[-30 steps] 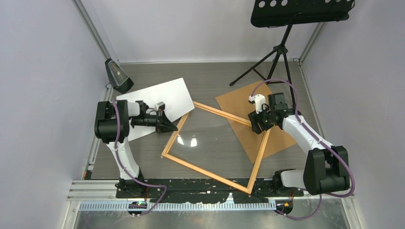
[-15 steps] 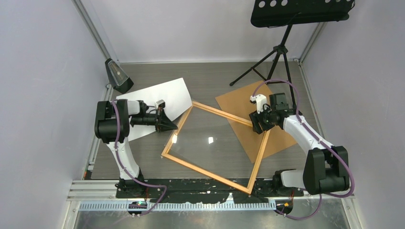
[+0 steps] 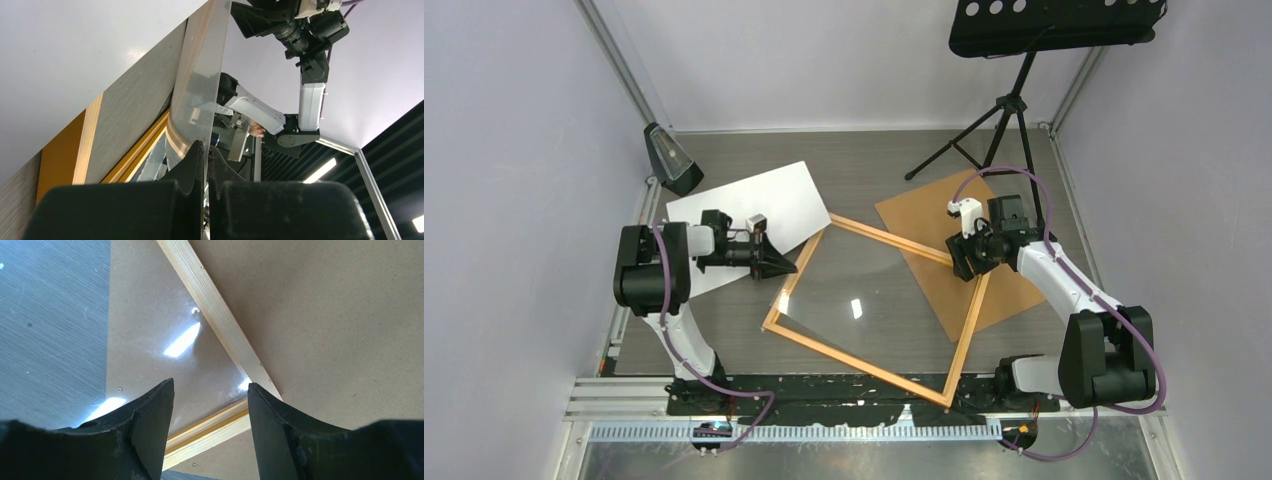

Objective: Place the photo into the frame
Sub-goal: Pick up the photo frame item from the photo frame.

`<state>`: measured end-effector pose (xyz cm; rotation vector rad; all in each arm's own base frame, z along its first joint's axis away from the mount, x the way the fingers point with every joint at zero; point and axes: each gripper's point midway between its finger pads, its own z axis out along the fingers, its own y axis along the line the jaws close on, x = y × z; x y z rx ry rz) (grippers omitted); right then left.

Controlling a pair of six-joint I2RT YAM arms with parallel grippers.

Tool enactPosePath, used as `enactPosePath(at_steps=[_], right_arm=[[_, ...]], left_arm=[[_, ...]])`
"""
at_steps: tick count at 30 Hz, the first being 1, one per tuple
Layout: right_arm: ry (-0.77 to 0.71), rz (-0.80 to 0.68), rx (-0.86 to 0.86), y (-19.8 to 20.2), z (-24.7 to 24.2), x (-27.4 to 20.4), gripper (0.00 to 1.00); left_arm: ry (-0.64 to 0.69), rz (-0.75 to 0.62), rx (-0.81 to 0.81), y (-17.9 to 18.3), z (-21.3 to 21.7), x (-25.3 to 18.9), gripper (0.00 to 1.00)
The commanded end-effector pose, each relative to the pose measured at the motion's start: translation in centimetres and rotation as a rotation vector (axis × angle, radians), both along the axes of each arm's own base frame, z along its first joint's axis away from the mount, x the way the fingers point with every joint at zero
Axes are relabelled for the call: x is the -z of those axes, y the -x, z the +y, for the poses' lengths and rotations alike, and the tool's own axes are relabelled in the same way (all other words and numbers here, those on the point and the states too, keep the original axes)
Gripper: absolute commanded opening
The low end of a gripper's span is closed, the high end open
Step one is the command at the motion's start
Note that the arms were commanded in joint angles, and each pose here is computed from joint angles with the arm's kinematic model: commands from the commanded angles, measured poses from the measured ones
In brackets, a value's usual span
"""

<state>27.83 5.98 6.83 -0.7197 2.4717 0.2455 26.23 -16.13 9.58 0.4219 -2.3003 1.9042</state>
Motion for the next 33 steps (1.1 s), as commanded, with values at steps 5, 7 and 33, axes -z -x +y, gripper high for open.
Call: enactPosePath(at_steps=[5, 7, 33], right_arm=[[0.034, -0.03, 0.018, -0.6, -0.8, 0.0, 0.62], [0.059, -0.035, 0.035, -0.5, -1.4, 0.0, 0.62], [0.156, -0.041, 0.089, 0.3, -3.9, 0.3, 0.62]], left_arm=[[-0.002, -0.025, -0.015, -0.7, 0.0, -0.7, 0.0], [-0.003, -0.014, -0.019, -0.7, 0.1, -0.5, 0.0], [0.063, 0.186, -0.086, -0.7, 0.4, -2.3, 0.0]])
